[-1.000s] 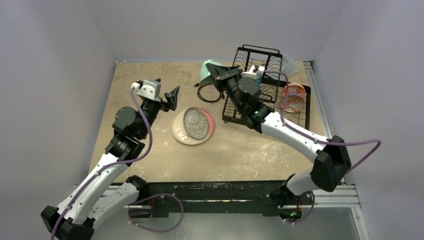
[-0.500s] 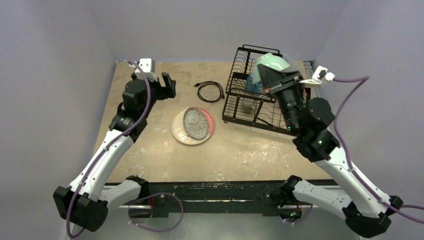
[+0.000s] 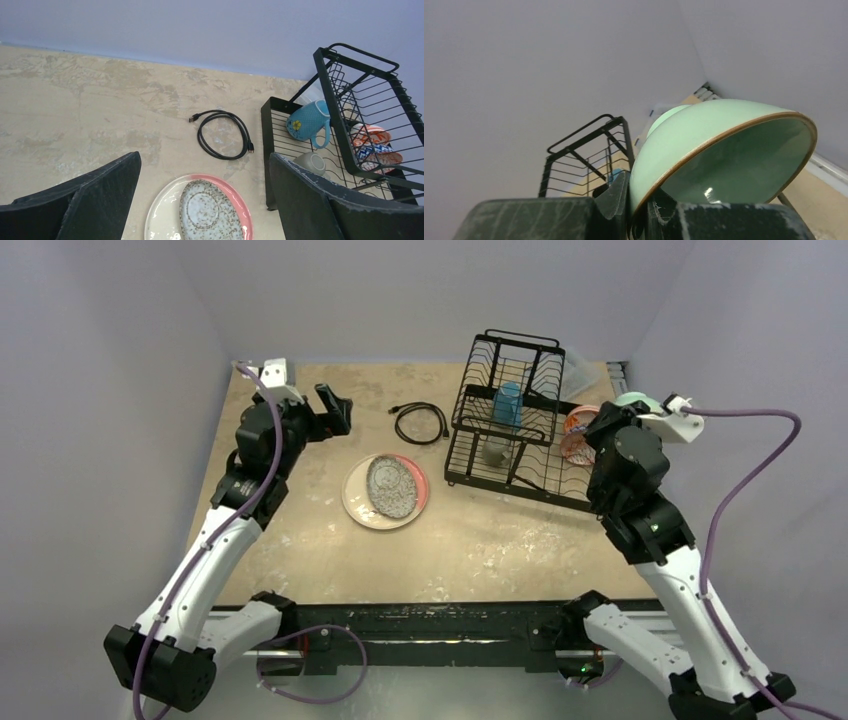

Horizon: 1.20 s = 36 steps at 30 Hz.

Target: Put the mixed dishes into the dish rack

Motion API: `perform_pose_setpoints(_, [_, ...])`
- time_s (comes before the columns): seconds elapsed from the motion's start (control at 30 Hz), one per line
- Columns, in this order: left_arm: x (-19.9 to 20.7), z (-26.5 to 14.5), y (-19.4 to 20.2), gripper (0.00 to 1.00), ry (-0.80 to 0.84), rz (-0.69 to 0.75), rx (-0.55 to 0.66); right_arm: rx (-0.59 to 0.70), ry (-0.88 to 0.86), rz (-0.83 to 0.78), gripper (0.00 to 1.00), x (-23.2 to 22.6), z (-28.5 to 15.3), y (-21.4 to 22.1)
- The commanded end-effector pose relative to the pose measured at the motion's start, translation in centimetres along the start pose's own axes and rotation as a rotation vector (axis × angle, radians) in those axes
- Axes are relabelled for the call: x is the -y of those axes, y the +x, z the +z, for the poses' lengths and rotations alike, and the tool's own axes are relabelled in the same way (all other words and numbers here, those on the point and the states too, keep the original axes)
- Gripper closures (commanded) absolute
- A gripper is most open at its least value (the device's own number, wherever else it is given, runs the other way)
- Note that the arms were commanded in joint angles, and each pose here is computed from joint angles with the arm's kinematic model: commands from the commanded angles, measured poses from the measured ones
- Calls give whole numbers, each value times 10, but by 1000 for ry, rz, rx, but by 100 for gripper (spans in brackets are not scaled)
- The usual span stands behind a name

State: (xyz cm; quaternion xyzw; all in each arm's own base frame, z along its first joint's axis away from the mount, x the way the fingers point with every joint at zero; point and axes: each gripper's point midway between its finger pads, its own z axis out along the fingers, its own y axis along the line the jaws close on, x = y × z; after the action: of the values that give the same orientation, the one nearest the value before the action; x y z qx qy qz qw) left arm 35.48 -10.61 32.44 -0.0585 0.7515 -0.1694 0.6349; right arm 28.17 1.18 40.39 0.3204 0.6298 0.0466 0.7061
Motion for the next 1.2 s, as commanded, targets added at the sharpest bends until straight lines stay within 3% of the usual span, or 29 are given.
perform_pose_setpoints(0.0, [8,-4,-12,0,63,-18,75,-35,0,-2,100,9,27,13])
perform_pose_setpoints(0.17, [14,-5,-16,0,102,4,99,-124,-74,106,100,27,56,55])
perform_pose_setpoints(0.4, [37,-2,-11,2,223,33,44,-230,-118,313,100,72,82,116])
perform_pose_setpoints(0.53, [46,0,-4,5,275,27,10,-247,-173,339,100,82,89,138])
perform_pose_setpoints(0.83, [57,1,0,8,333,14,-20,-199,-255,366,100,81,99,151])
perform_pose_setpoints(1.17, [59,0,0,9,341,11,-24,-136,-180,466,100,101,116,163])
